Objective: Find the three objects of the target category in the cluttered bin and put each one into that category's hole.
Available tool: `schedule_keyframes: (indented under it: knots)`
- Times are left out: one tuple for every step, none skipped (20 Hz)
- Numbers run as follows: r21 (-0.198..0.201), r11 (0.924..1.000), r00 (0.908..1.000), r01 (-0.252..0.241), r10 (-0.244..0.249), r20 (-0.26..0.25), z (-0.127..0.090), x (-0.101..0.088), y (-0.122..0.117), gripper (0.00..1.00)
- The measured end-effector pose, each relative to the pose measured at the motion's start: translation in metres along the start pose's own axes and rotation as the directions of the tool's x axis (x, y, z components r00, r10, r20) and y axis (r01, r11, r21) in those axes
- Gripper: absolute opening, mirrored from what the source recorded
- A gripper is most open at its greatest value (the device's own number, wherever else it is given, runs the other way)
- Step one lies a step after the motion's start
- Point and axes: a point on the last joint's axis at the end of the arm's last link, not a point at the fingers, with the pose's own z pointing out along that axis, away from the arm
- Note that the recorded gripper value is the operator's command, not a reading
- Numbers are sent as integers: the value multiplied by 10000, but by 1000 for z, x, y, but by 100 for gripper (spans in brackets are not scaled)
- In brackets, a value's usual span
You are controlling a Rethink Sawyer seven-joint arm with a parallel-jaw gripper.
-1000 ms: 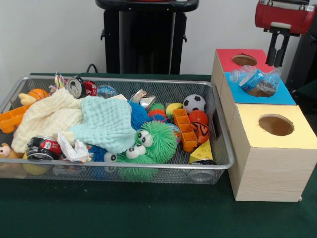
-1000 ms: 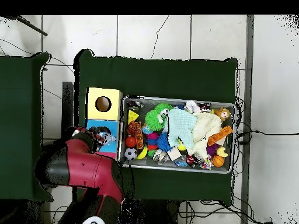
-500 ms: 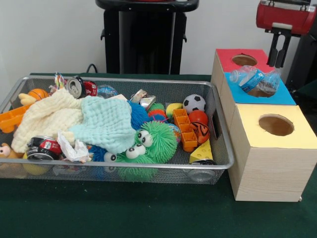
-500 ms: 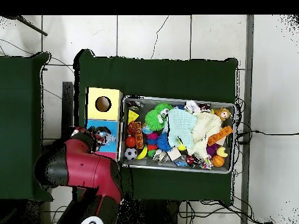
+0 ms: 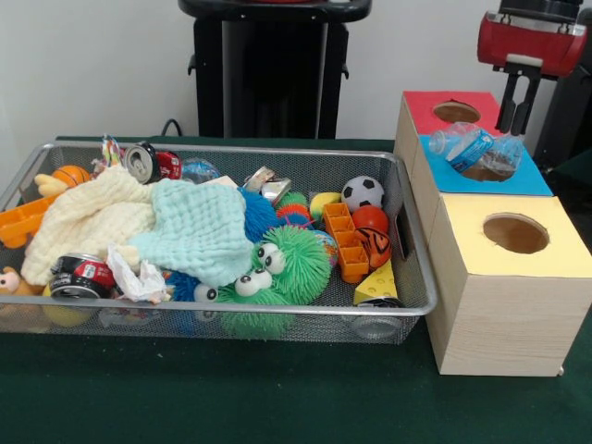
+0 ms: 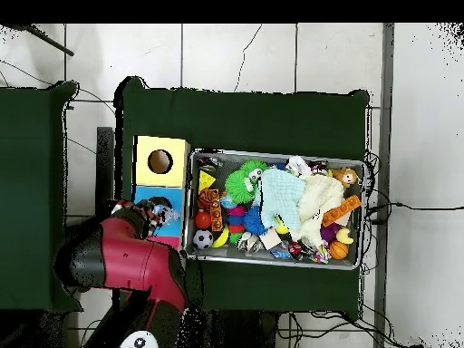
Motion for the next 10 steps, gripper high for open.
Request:
schedule_keyframes:
  knots:
    - [11,10000,10000,4,-4,-12,1,0,0,0]
    - [24,10000,10000,10,-10,-24,2,1,0,0]
    - [30,10000,10000,12,-12,-29,2,1,0,0]
    - [49,10000,10000,17,-17,-47,3,2,-1,0]
    - [59,10000,10000,21,-21,-58,4,2,-1,0]
    - [69,10000,10000,25,-24,-64,5,3,-1,0]
    - [83,10000,10000,30,-29,-74,6,3,-1,0]
    - [84,10000,10000,29,-28,-73,6,3,-1,0]
    - [84,10000,10000,29,-29,-72,6,3,-1,0]
    - [83,10000,10000,30,-29,-72,6,3,-1,0]
